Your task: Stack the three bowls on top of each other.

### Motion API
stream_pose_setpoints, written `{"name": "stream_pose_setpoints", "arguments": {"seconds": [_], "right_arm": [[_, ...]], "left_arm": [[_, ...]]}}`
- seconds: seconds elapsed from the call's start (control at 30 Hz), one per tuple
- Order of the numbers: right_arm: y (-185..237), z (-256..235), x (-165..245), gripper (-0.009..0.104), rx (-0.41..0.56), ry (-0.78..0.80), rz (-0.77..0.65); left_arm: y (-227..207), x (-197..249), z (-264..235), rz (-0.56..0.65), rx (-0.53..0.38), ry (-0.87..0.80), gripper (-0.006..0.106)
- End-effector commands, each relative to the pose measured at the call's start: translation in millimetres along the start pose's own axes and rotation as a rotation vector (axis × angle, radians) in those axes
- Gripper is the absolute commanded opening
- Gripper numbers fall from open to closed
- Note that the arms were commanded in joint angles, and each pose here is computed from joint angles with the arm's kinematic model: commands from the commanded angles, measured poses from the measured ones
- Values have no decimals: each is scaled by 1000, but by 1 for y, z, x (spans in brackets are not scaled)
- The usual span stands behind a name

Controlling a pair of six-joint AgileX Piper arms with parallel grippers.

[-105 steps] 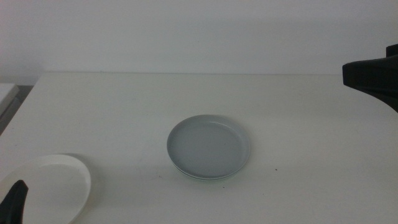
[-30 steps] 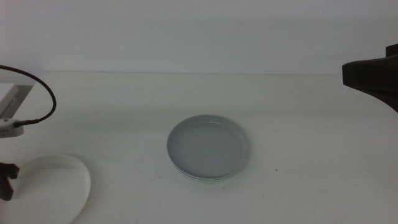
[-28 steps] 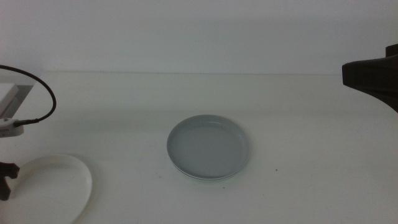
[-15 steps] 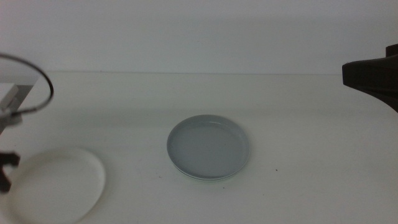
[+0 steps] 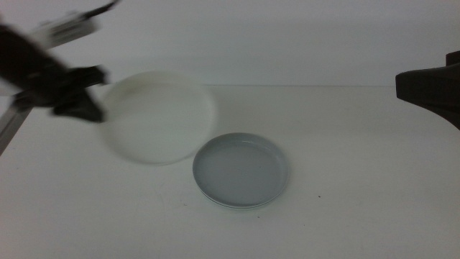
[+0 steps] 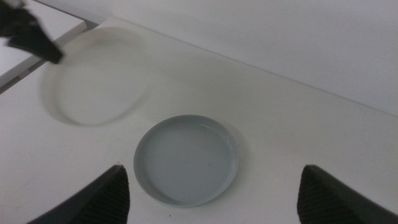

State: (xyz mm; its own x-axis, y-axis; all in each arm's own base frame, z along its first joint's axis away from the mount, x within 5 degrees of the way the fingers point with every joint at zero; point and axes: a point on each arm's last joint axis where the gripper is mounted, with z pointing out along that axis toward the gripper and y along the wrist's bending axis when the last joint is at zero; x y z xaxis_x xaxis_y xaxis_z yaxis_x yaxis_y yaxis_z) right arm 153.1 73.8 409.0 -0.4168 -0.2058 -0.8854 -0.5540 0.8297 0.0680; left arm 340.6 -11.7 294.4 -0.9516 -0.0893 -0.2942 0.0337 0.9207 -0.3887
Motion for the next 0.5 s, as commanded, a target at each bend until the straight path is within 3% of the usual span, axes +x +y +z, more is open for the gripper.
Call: {"name": "stream_pose_setpoints", "arguments": {"seconds": [0.0,0.2,0.47], "right_arm": [[-1,0,1,91,8,-6,-9],[-1,0,1,91,8,-6,-9],[-1,0,1,91,8,-6,-9]], "left_arm": [[-32,-9,15,28,25,7,-2],[-77,-22,68,73,62,66,-2],[-96,-20,126,76,85,134,-2]]}}
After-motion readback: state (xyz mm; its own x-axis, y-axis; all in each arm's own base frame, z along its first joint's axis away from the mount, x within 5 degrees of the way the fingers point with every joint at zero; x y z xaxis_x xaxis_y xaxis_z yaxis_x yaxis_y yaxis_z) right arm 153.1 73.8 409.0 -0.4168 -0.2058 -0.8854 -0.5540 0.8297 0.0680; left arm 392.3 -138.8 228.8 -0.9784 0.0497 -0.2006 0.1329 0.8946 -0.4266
